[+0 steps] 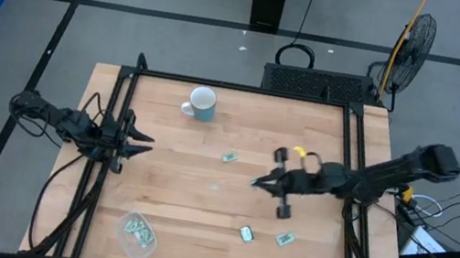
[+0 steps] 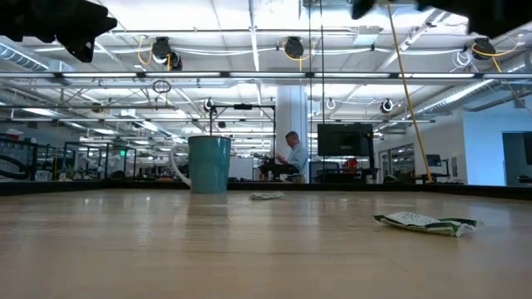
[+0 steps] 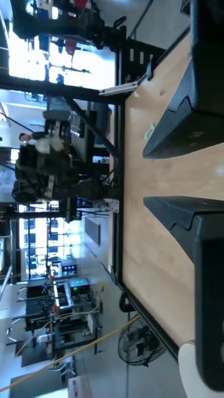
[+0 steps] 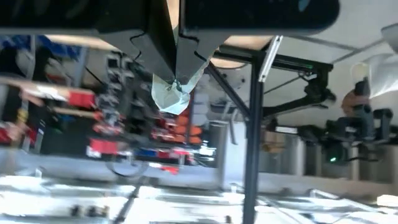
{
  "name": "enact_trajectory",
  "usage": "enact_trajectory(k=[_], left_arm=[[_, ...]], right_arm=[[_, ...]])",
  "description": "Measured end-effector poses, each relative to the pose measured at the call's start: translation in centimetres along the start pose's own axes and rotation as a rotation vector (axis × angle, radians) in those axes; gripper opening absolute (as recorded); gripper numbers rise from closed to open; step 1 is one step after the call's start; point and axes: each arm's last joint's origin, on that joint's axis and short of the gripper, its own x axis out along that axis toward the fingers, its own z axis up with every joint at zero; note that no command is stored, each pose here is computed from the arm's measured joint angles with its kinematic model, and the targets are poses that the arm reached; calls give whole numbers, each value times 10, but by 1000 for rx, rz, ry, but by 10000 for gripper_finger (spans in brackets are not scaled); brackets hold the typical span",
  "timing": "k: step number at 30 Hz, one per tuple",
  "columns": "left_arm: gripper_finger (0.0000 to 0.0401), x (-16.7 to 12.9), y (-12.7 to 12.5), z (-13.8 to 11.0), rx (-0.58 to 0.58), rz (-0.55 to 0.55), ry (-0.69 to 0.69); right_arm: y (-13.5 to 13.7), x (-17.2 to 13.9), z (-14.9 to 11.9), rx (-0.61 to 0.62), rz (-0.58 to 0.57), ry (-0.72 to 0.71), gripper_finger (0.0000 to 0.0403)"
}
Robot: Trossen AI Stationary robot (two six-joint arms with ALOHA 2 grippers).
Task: Pick and place Stevia / Truvia into bins
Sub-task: Put the stevia packet into the transparent container
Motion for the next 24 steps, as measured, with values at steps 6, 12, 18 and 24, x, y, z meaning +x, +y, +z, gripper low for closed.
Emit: enact_trajectory(k=[6,12,18,24], left_arm=[[113,0,0,0,1,0,0],[113,0,1,0,2,51,2],[113,0,3,-3,18,100,32],[113,0,4,-4,23,127,43]], right_arm=[[7,64,-13,-61,80,-40,0],[11,118,-50,-63,76,-20,0],[16,167,-77,-51,116,-36,0],[23,217,-101,-7,184,-27,0]])
